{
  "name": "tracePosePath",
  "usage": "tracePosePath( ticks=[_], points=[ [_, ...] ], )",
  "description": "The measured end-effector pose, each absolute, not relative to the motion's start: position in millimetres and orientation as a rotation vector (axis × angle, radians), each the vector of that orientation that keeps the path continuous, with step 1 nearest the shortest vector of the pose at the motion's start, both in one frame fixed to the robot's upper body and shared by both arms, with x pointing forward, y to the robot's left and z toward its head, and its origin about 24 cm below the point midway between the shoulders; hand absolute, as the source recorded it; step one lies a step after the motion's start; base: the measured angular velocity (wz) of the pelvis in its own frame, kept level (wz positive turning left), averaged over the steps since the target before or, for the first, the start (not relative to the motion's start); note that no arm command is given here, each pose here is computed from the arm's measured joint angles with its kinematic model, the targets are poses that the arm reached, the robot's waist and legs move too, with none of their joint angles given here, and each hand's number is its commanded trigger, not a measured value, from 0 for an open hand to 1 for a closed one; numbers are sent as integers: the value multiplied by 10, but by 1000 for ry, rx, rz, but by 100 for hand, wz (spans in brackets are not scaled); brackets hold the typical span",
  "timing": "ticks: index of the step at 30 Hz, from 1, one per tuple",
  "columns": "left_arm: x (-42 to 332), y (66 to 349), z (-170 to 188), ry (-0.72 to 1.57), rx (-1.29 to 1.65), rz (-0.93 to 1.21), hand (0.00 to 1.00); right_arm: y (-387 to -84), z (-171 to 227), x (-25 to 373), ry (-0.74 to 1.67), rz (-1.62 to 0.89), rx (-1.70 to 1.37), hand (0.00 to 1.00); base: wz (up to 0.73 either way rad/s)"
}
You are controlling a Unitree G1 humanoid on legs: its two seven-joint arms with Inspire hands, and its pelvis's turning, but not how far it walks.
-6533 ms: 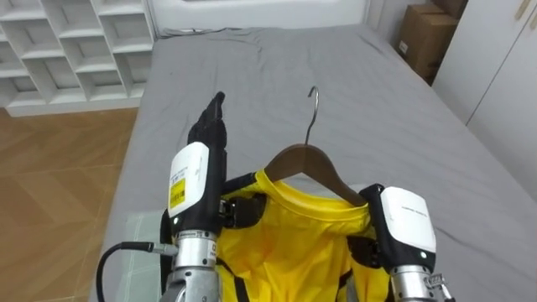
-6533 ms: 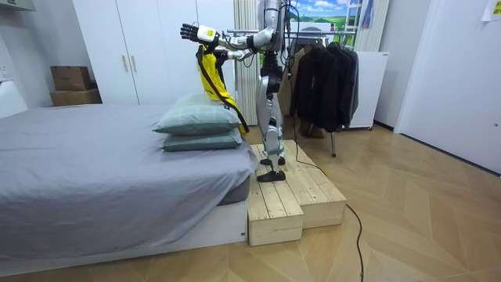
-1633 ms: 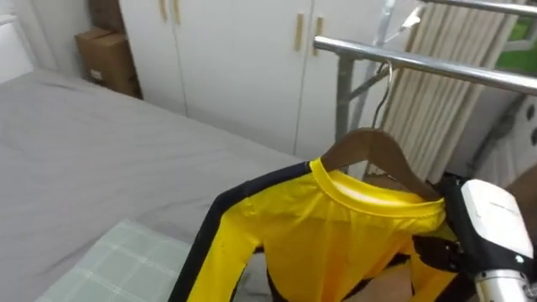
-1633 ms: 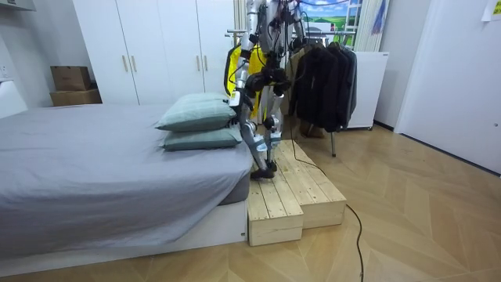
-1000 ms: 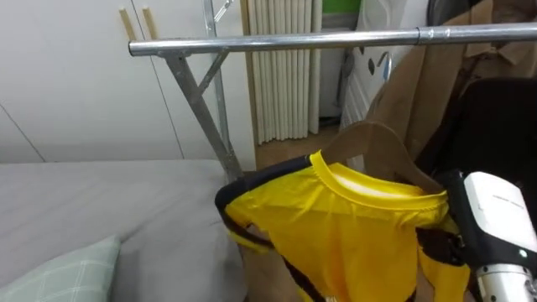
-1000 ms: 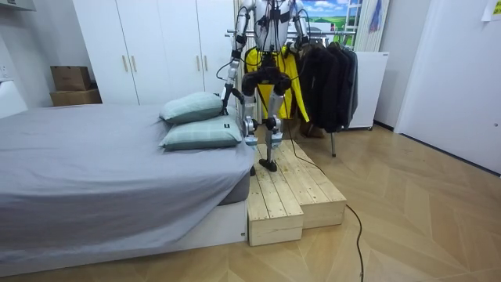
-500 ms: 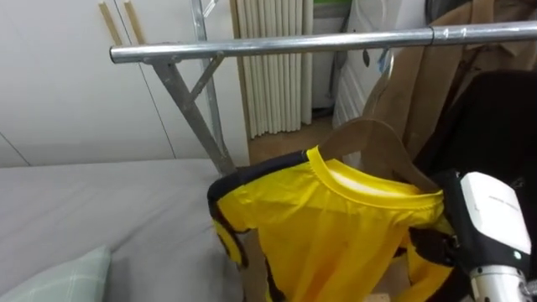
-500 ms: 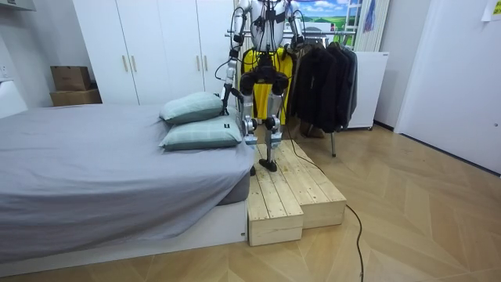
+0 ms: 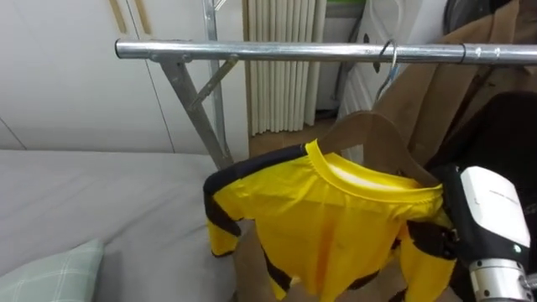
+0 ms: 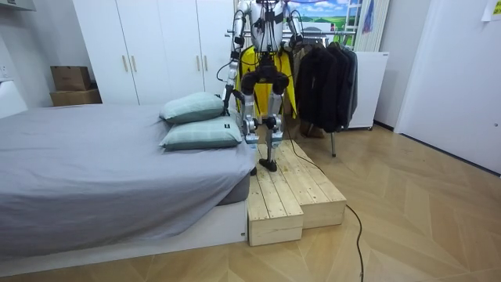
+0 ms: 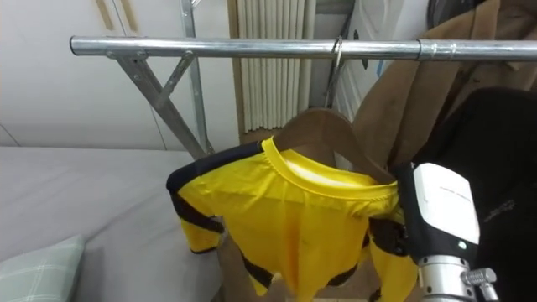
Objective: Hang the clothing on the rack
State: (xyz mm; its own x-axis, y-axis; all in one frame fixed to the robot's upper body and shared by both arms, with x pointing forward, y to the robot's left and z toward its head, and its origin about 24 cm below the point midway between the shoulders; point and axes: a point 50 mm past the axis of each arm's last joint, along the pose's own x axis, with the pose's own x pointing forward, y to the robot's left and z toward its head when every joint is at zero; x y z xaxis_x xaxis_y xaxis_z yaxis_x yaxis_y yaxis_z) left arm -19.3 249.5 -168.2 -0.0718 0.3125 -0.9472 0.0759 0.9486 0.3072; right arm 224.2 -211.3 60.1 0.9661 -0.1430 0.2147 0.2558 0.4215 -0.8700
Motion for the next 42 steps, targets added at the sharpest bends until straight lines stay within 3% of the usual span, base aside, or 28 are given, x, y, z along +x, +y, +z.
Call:
tracePosePath(
  ticks=[17,22,42],
  points=[
    [-269,2565,-1650,1623,322,217,0,-2118,729,2293,-191,-233,-1099,100,10],
    [-358,2637,-1622,1662,327,247,0,-1945,894,2416,-310,-179,-1084,100,-37],
    [-183,2609,-1626,1584,341,237,0,-2167,594,2423,-82,-126,-939,100,2]
  ],
)
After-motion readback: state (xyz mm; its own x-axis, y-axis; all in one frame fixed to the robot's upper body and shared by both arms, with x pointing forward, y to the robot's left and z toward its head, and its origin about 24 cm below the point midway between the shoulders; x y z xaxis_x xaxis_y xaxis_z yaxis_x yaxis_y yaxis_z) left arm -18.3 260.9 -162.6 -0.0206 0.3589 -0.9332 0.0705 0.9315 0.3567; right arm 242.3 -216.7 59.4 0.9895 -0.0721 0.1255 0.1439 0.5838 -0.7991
